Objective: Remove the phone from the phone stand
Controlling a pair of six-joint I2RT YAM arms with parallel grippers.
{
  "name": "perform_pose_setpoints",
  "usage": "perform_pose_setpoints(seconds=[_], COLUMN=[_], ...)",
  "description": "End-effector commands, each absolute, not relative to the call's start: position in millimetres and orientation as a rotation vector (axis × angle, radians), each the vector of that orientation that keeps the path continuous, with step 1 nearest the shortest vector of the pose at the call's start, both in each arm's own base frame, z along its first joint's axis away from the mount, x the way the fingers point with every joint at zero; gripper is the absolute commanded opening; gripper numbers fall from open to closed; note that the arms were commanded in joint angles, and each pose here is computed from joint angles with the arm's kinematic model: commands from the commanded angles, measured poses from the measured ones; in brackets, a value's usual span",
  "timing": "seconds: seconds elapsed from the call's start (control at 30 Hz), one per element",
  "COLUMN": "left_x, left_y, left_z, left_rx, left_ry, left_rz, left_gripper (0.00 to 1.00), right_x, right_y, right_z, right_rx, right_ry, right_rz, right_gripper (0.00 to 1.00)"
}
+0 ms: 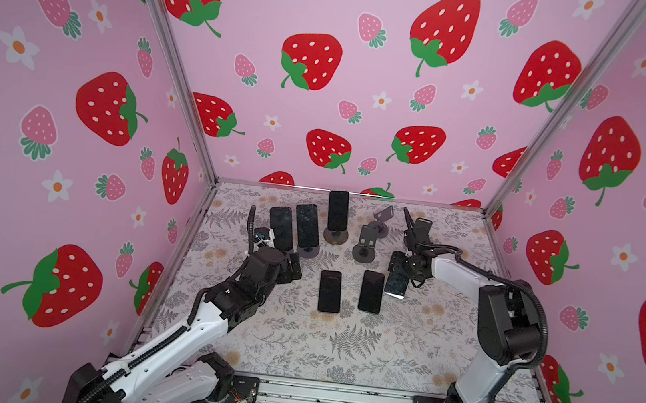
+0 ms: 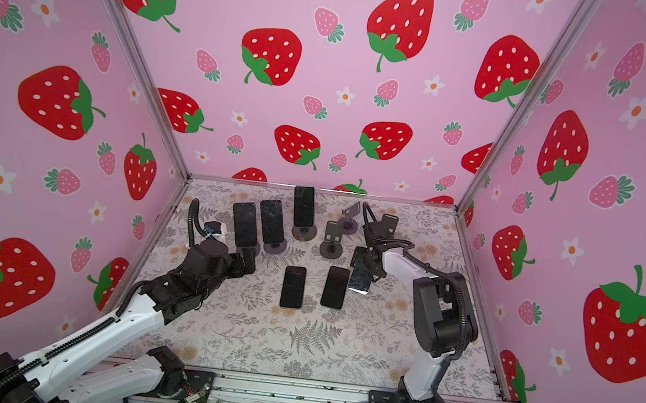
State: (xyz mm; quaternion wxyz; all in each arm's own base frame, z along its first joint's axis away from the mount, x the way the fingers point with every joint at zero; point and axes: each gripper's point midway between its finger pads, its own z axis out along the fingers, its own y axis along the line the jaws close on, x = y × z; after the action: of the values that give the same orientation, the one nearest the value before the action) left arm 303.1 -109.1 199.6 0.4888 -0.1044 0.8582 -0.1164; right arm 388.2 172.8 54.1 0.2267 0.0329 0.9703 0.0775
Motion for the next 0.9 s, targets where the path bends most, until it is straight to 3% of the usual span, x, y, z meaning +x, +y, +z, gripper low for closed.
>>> perform_pose_setpoints(seconds=[0.0, 0.5, 0.87], left_x=[302.8, 301.4, 301.1], left_y=[-101.3, -102.1, -100.3], left_z=[198.9, 194.9, 194.0], left_rx=[-0.276, -0.272, -0.292], left_ry=[2.057, 2.072, 2.077], left_rz=[-0.258, -0.261, -0.257], left_gripper=[0.99, 0.99, 0.99], right_x=[391.9, 386.3, 372.8], right_y=[182.0, 225.4, 191.8], right_z=[54.8, 78.6, 75.9], right_rx=[0.113, 0.03, -0.104], right_ry=[2.661, 2.623, 2.652], right_rz=[0.23, 0.365, 0.116], right_gripper=[0.64, 0.64, 0.64])
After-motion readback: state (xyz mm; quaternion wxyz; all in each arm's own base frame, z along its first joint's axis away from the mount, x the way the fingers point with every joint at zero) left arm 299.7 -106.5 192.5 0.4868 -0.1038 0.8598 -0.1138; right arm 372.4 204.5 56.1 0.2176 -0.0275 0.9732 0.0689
